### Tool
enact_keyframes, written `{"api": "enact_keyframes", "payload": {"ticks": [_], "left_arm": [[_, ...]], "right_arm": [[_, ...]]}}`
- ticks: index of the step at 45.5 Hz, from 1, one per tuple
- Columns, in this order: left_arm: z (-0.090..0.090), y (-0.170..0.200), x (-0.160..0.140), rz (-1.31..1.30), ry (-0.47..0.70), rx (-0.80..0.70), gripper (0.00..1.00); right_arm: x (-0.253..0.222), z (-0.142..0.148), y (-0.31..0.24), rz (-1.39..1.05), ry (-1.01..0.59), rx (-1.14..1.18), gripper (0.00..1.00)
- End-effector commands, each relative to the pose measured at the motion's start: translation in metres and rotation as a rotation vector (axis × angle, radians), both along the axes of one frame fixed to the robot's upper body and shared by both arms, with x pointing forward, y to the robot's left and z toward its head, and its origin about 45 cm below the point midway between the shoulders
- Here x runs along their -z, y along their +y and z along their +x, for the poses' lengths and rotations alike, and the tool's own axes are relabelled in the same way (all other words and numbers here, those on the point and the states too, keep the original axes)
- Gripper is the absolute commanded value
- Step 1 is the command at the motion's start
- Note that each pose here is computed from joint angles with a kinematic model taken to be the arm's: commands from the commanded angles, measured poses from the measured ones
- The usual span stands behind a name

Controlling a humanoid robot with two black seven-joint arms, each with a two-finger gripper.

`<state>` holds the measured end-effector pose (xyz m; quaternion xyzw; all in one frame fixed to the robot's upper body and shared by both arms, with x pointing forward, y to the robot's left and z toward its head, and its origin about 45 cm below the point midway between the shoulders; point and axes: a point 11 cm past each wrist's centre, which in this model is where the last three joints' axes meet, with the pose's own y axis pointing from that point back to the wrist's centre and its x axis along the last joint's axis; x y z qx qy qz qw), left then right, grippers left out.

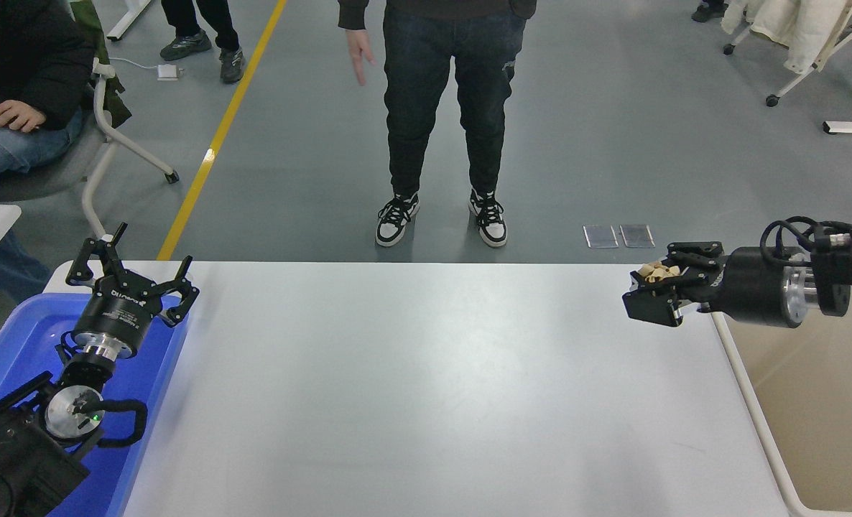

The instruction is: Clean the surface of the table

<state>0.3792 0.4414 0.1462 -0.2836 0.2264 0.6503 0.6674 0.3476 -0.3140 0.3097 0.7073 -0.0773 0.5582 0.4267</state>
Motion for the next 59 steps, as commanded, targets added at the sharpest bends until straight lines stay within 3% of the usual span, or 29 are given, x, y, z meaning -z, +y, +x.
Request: {"api": "enact_keyframes", "payload": {"ticks": [1, 10, 28, 59], "left_arm": [[0.000, 0.000, 0.000, 0.000, 0.000, -0.001, 1.00], [0.000, 0.000, 0.000, 0.000, 0.000, -0.001, 1.00], [0.000, 0.000, 0.000, 0.000, 0.000, -0.001, 1.00], [0.000, 0.000, 0.000, 0.000, 0.000, 0.000, 1.00]], "right_arm": [[-0.009, -0.001, -0.029, -0.011, -0.017, 0.075, 0.00], [-0.014, 0.000, -0.067, 0.047, -0.013, 0.199, 0.00], [-0.016, 0.029, -0.150, 0.103, -0.062, 0.464, 0.00], [0.089, 0.035, -0.246, 0.181, -0.067, 0.880, 0.00]]}}
